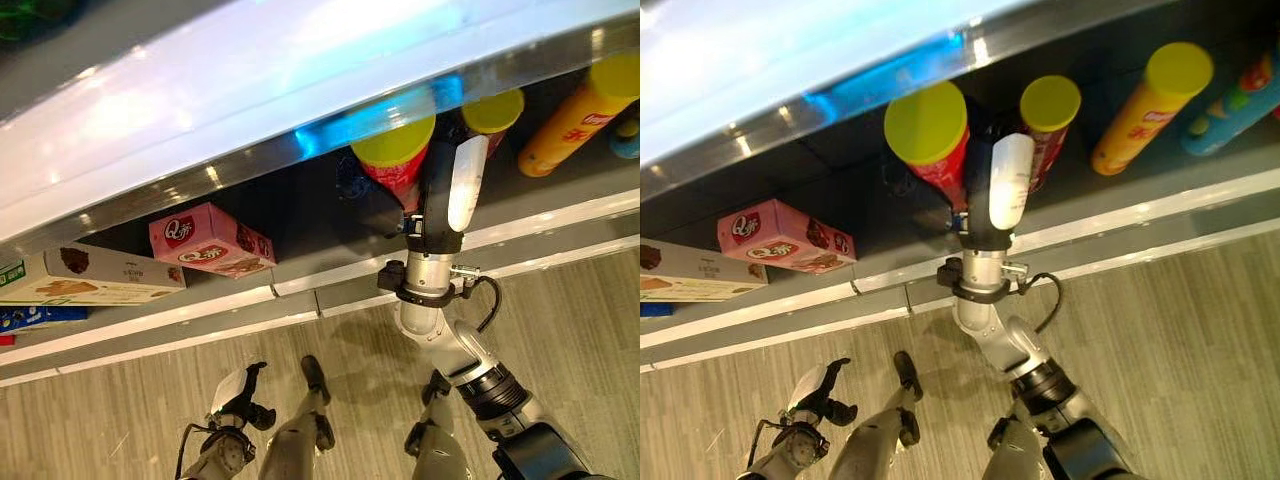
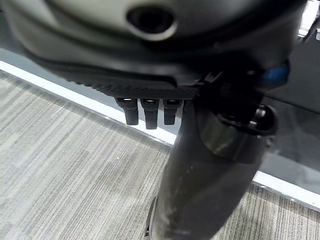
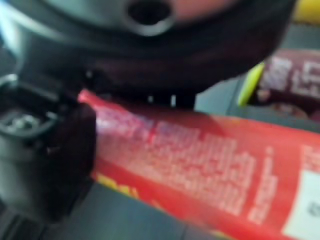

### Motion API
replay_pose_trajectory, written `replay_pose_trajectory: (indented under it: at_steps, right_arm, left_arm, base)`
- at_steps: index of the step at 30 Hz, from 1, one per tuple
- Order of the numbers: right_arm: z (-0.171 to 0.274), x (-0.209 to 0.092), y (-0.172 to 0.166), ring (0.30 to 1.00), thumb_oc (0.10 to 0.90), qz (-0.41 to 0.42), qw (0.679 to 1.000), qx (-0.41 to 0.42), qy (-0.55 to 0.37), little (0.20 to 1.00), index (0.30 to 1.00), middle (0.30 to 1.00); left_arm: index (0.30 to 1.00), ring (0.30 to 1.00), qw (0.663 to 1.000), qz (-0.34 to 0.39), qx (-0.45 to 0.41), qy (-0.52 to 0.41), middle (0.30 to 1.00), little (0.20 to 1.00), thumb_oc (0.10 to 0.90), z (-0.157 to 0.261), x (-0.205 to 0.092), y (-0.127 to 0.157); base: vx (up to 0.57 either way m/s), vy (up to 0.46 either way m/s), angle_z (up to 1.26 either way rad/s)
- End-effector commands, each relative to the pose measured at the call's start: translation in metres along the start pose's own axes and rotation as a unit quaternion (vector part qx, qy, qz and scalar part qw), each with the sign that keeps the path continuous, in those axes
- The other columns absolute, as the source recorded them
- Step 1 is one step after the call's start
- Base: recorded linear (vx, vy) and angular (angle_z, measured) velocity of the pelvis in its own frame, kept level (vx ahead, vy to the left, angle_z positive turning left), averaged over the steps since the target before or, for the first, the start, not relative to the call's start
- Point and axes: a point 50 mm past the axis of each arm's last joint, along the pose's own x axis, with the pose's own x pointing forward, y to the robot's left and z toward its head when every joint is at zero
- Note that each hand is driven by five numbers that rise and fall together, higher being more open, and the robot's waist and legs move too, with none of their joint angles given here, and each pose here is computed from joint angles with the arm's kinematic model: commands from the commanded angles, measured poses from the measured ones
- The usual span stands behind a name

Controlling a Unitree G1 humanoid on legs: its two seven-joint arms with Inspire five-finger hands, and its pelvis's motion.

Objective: Put the goods on the table back onto the shelves and tidy them up.

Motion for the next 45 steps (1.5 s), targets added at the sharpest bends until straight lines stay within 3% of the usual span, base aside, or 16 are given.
replay_pose_trajectory:
  at_steps: [1,12,27,45]
  right_arm:
    - [0.057,0.04,-0.003,0.3,0.4,-0.083,0.983,0.091,-0.135,0.3,0.3,0.3]
    - [0.058,0.041,0.006,0.3,0.4,-0.068,0.983,0.091,-0.141,0.3,0.3,0.3]
    - [0.03,0.063,-0.004,0.3,0.4,-0.132,0.982,0.001,-0.133,0.3,0.3,0.3]
    - [0.009,0.061,0.001,0.3,0.4,-0.12,0.988,-0.02,-0.096,0.3,0.3,0.3]
  left_arm:
    - [0.9,0.9,0.999,0.038,0.028,-0.016,0.9,0.9,0.8,-0.004,0.004,0.019]
    - [0.9,0.9,0.995,0.082,0.01,-0.064,0.9,0.9,0.8,0.018,0.012,0.032]
    - [0.9,0.9,0.963,0.202,0.033,-0.177,0.9,0.9,0.8,0.064,0.021,0.066]
    - [0.9,0.9,0.942,0.246,0.067,-0.22,0.9,0.9,0.8,0.084,0.024,0.077]
  base:
    - [0.0,0.04,0.0]
    - [0.01,0.052,0.04]
    - [0.0,0.056,0.03]
    - [0.02,-0.001,-0.01]
